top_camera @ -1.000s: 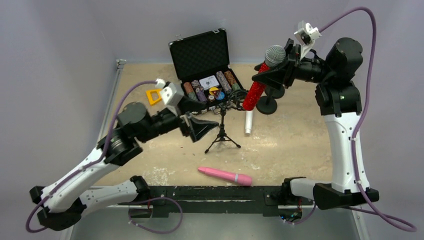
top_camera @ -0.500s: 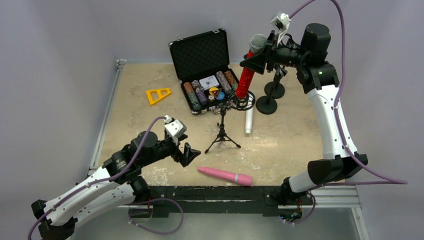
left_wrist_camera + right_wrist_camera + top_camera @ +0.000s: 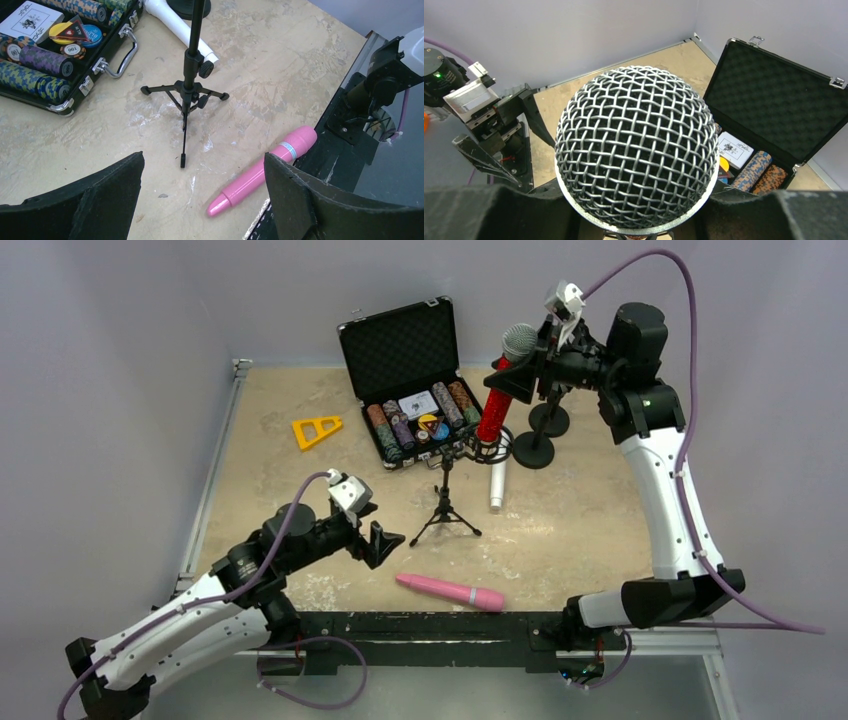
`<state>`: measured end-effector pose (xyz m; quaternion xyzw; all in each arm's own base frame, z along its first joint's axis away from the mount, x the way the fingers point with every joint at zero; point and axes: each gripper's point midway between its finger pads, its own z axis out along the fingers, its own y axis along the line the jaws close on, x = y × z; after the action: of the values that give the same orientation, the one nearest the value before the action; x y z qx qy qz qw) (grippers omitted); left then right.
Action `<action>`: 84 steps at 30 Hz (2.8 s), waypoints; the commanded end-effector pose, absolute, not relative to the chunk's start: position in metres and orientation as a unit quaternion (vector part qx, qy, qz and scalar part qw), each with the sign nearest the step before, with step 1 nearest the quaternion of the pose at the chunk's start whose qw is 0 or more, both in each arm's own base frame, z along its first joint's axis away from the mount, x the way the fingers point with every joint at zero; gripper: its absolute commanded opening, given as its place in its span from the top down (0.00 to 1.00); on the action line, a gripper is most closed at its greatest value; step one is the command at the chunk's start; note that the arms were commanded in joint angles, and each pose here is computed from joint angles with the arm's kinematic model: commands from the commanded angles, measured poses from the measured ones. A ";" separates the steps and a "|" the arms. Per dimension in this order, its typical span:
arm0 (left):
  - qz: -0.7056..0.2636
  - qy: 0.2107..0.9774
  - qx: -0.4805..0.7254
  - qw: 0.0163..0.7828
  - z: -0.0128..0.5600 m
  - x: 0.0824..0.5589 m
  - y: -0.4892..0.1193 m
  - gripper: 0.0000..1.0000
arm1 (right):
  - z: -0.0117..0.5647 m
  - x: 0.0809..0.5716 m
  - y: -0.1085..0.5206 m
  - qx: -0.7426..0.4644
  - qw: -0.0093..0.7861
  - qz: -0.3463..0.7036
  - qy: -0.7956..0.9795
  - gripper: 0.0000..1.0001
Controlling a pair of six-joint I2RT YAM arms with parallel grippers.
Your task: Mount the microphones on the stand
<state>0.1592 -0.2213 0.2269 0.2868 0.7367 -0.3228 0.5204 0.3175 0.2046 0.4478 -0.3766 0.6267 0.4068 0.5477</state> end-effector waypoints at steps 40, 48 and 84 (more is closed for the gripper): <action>-0.297 0.654 0.316 0.620 0.264 0.274 -0.341 0.50 | 0.369 0.302 0.217 -0.352 0.474 0.395 0.704 1.00; -0.293 0.661 0.313 0.616 0.257 0.282 -0.343 0.73 | 0.383 0.301 0.209 -0.321 0.493 0.377 0.715 1.00; -0.319 0.684 0.297 0.585 0.213 0.272 -0.329 1.00 | 0.366 0.303 0.196 -0.239 0.473 0.441 0.725 1.00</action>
<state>0.2691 -0.3357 0.2199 0.3265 0.6734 -0.3075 0.5877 0.3177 0.1974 0.3965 -0.2514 0.7090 0.3914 0.5300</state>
